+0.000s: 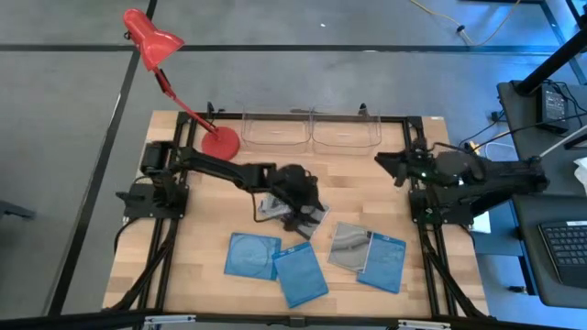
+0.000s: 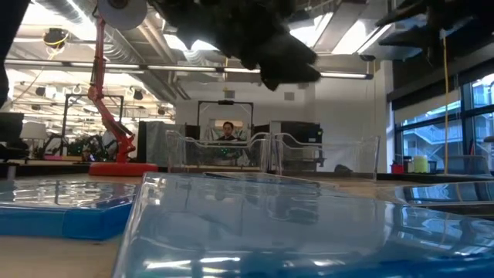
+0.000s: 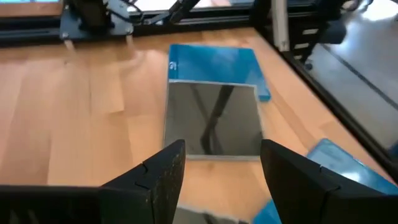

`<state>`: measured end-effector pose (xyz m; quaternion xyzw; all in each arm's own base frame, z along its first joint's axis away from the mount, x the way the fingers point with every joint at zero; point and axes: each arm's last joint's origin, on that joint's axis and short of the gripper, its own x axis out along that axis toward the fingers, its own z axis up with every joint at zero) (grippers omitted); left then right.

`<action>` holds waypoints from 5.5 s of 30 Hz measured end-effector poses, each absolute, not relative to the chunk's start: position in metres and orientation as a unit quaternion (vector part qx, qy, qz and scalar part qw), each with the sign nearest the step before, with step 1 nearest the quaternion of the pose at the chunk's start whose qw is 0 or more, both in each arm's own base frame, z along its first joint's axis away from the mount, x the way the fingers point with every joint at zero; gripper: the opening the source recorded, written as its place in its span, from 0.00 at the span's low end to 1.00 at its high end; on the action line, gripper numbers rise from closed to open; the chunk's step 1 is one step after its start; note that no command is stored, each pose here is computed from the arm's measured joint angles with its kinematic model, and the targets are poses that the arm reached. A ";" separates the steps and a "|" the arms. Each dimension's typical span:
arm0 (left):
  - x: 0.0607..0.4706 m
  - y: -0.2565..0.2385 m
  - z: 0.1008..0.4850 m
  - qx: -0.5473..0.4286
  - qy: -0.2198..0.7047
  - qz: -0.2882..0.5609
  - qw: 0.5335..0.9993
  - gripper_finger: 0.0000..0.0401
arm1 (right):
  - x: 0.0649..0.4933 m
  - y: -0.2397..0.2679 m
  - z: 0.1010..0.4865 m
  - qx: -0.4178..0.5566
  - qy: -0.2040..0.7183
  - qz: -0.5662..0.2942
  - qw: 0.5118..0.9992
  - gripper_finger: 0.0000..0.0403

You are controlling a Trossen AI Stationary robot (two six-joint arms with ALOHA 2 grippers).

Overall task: Pick & place jewel cases by type
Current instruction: Put the bottom right black cd case into the right transparent bin

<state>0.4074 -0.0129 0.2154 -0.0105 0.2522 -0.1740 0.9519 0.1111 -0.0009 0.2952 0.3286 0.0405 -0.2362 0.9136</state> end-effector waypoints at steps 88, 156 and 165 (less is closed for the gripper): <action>0.465 -0.087 0.098 -0.019 0.312 -0.160 0.936 0.50 | 0.183 0.198 0.150 0.544 0.394 -0.413 0.615 0.43; 0.466 -0.079 0.098 -0.014 0.307 -0.164 0.937 0.50 | 0.195 0.200 0.168 0.588 0.283 -0.363 0.666 0.13; 0.465 -0.071 0.107 0.030 0.311 -0.152 0.938 0.50 | 0.195 0.200 0.169 0.586 0.279 -0.360 0.670 0.09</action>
